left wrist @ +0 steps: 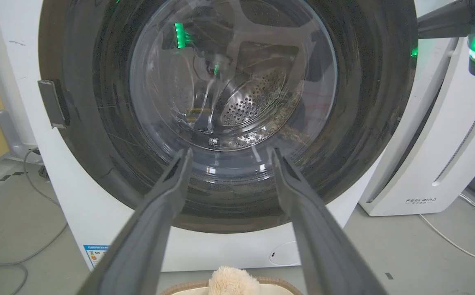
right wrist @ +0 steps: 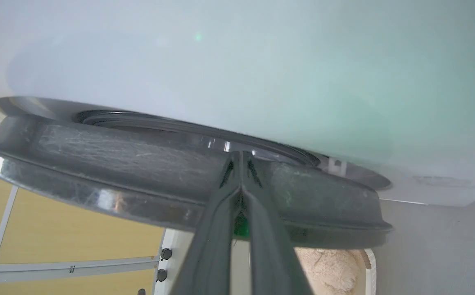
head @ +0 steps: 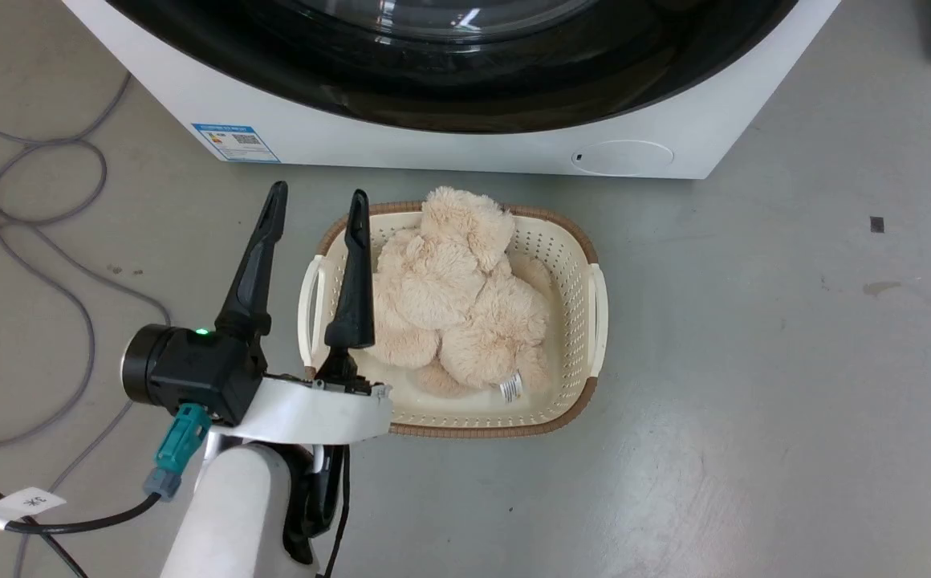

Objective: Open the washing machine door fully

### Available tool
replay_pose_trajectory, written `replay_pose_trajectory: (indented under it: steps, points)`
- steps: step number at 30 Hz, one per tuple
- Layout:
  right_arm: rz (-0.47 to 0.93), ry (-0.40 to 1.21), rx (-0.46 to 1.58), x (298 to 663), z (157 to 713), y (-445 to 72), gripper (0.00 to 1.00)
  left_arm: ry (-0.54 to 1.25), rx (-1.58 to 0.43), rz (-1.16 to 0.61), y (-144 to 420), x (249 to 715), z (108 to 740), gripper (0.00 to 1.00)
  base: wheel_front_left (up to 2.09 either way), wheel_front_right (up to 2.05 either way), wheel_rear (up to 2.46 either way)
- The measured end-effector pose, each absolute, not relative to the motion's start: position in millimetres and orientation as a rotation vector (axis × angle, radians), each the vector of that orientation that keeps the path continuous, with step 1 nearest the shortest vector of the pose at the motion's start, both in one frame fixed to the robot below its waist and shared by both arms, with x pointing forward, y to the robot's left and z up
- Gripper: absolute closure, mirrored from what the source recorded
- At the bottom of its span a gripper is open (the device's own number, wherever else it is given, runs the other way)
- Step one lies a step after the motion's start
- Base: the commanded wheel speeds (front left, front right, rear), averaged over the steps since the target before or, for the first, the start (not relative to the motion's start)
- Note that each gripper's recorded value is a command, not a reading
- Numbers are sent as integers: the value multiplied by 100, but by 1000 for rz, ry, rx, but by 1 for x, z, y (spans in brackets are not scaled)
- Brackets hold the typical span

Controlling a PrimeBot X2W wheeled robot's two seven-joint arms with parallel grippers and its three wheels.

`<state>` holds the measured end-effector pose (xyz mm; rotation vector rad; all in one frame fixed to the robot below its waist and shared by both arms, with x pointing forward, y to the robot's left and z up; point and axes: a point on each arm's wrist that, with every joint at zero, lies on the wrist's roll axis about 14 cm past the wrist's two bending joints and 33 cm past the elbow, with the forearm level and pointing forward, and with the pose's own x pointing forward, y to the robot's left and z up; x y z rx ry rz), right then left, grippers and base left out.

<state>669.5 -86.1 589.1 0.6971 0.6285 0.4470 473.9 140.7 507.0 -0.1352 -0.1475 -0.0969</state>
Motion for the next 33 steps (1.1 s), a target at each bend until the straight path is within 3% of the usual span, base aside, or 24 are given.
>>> replay_pose_trajectory:
  steps: [14, 33]
  points:
    - [505, 721, 677, 647, 588, -80, 100, -168, -134, -99, 140, 471, 517, 0, 0, 0, 0]
    - [655, 908, 660, 571, 574, -58, 100, -153, -114, -93, 142, 443, 523, 0, 0, 0, 0]
